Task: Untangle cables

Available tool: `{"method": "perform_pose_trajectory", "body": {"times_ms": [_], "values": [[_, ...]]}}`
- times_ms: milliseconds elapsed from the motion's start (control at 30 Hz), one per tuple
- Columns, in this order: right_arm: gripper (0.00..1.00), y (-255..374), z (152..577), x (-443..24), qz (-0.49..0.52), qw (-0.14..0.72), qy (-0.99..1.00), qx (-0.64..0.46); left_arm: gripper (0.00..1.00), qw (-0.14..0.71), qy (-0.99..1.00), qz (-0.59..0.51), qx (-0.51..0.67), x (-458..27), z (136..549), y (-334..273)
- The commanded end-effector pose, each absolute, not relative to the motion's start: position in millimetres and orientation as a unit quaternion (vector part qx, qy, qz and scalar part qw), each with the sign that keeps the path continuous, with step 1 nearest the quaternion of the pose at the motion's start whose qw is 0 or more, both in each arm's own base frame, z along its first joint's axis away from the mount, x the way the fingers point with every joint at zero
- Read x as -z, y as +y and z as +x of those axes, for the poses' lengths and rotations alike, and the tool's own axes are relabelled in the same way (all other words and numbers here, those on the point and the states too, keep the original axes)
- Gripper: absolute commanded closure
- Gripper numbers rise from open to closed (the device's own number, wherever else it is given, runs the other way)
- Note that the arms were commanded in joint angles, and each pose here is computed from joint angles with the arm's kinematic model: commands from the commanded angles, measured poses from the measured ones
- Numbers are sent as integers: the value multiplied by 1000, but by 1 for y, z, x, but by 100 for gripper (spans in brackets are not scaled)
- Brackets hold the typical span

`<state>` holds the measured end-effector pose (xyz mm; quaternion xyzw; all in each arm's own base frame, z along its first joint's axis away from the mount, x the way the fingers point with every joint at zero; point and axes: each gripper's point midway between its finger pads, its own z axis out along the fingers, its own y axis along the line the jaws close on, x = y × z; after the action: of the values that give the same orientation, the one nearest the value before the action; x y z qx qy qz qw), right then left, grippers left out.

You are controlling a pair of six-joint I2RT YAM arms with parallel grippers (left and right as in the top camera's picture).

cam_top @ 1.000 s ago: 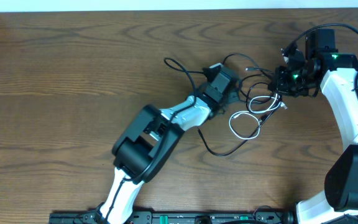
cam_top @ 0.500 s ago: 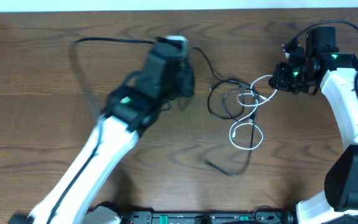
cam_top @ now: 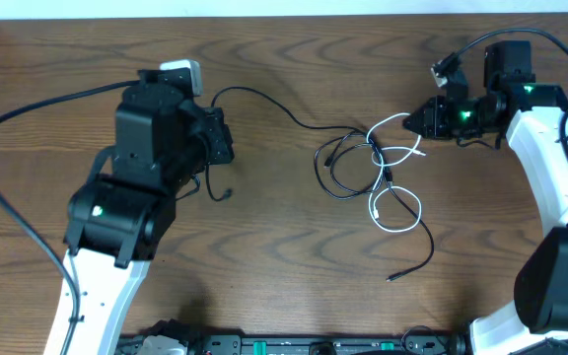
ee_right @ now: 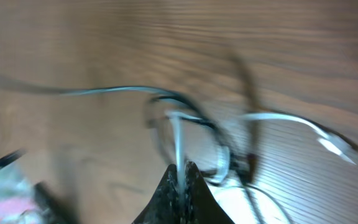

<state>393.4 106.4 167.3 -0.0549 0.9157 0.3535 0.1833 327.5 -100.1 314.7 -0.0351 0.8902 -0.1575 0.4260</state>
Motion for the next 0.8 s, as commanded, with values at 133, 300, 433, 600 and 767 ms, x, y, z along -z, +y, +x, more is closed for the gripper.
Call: {"method": "perform_pose_trajectory", "body": {"times_ms": [133, 300, 433, 600, 767], "values": [[99, 160, 348, -387, -196, 347, 758, -517, 39, 358, 912, -22, 200, -281, 339, -125], [99, 162, 336, -439, -150, 413, 753, -490, 37, 319, 920, -9, 229, -261, 345, -151], [99, 152, 338, -427, -90, 415, 788, -446, 36, 322, 916, 3, 240, -260, 352, -163], [99, 166, 330, -411, -111, 386, 802, -442, 32, 347, 897, 40, 269, -274, 358, -178], [99, 176, 327, -408, -123, 377, 802, -446, 32, 310, 856, 186, 371, -277, 336, -224]]}}
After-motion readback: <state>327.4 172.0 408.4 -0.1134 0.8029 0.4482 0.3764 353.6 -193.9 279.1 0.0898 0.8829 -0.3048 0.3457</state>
